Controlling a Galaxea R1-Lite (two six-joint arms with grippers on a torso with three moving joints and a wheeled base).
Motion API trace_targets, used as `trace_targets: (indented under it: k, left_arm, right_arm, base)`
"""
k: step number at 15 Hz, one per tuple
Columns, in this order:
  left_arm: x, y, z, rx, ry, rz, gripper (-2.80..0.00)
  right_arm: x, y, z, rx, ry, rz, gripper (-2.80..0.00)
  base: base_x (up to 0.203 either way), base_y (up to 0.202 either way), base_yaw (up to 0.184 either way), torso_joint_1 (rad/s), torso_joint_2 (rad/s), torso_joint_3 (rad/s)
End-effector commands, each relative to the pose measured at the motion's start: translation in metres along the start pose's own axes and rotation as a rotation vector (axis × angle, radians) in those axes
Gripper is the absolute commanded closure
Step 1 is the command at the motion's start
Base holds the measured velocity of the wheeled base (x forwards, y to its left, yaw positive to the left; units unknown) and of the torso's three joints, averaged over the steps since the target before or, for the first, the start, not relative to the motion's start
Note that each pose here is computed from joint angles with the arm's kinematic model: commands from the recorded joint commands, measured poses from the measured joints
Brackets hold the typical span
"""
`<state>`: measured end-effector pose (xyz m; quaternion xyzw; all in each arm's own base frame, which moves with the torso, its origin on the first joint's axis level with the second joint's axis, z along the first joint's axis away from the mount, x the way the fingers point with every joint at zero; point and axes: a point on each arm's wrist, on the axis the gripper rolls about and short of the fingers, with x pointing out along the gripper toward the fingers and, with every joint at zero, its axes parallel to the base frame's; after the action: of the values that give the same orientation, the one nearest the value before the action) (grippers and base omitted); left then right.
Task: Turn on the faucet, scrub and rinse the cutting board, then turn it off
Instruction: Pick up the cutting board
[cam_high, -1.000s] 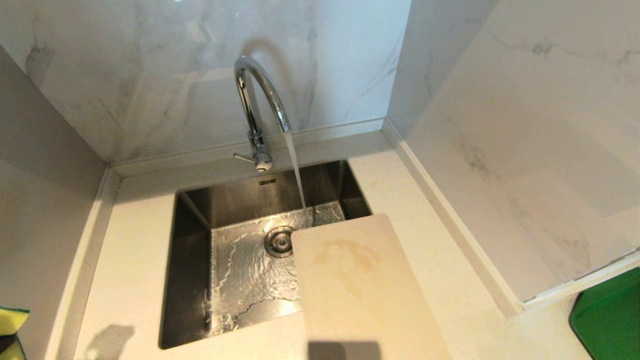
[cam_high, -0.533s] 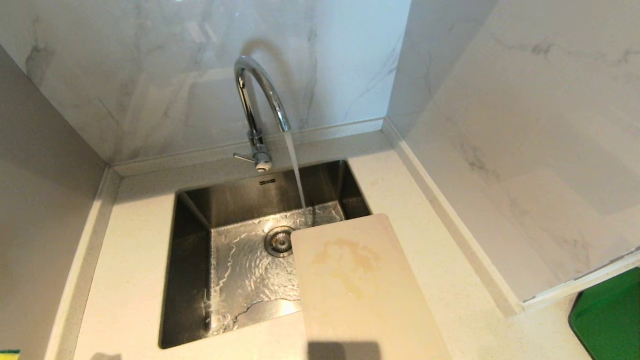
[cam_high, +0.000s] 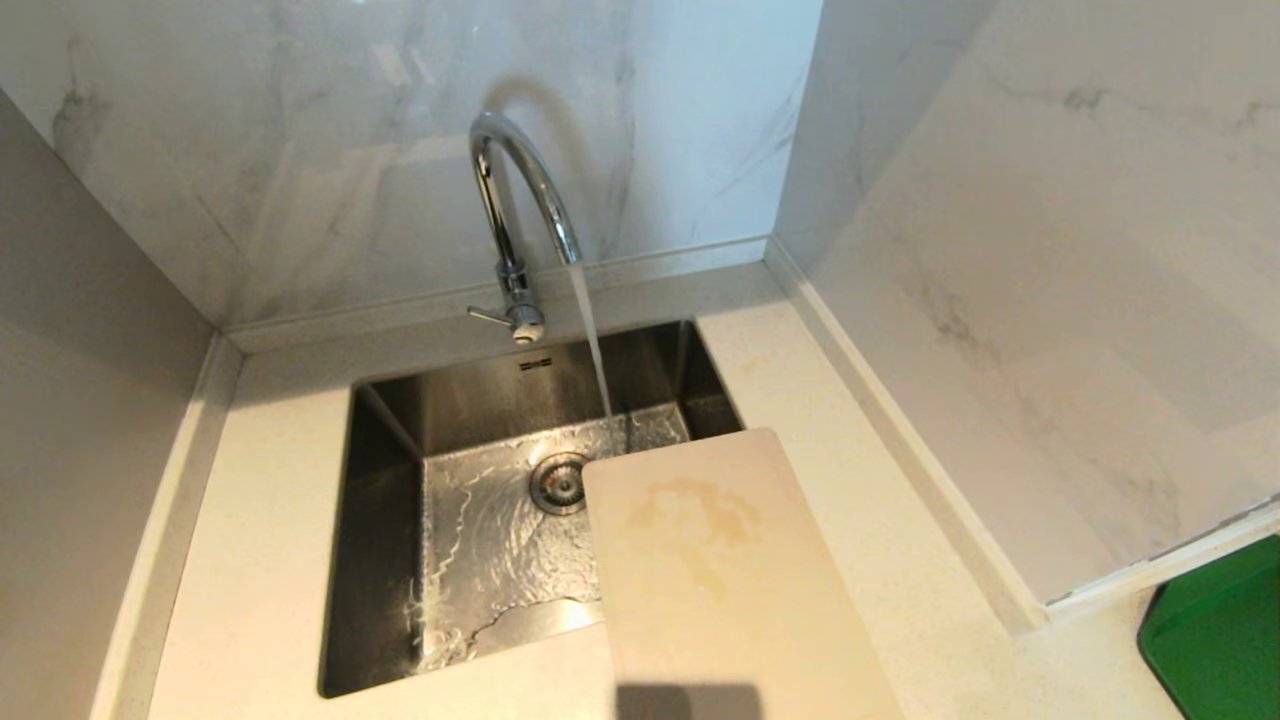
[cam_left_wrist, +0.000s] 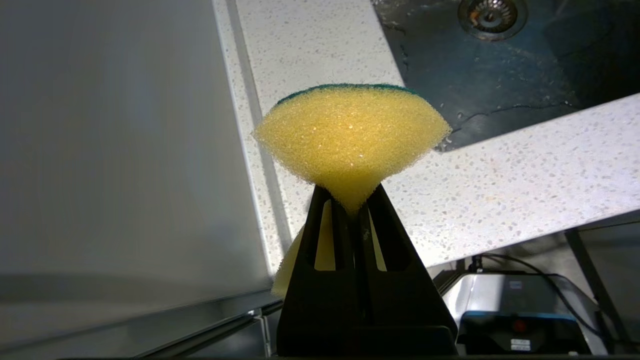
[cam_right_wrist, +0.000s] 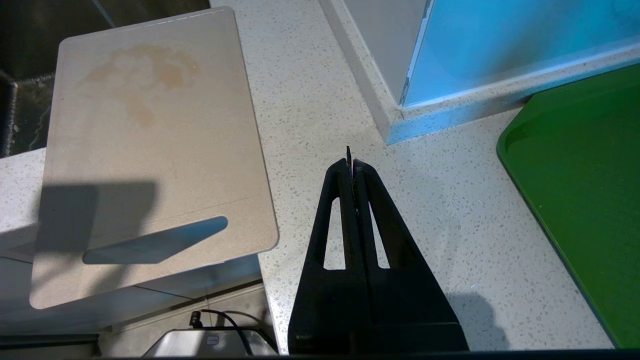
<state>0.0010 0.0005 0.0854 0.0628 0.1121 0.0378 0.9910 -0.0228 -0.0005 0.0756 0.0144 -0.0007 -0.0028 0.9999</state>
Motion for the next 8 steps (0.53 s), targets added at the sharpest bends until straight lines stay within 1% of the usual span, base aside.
trace_targets:
  k: [1, 2, 3, 8]
  left_arm:
    - [-0.005, -0.001, -0.003, -0.005, -0.048, -0.021, 0.0]
    - [-0.007, -0.001, -0.007, -0.012, -0.049, -0.037, 0.0]
    - [-0.01, -0.001, -0.009, -0.02, -0.067, -0.046, 0.0]
    - [-0.02, -0.001, -0.015, -0.031, -0.213, -0.051, 0.0]
  right_arm:
    - [0.0, 0.0, 0.0, 0.0, 0.0, -0.001, 0.0]
    - [0.0, 0.0, 0.0, 0.0, 0.0, -0.001, 0.0]
    - [0.0, 0.0, 0.0, 0.0, 0.0, -0.001, 0.0]
    - [0.0, 0.0, 0.0, 0.0, 0.0, -0.001, 0.0]
  base:
    - [0.0, 0.0, 0.0, 0.0, 0.0, 0.0]
    - [0.0, 0.0, 0.0, 0.0, 0.0, 0.0]
    - [0.0, 0.0, 0.0, 0.0, 0.0, 0.0]
    - [0.0, 0.0, 0.0, 0.0, 0.0, 0.0]
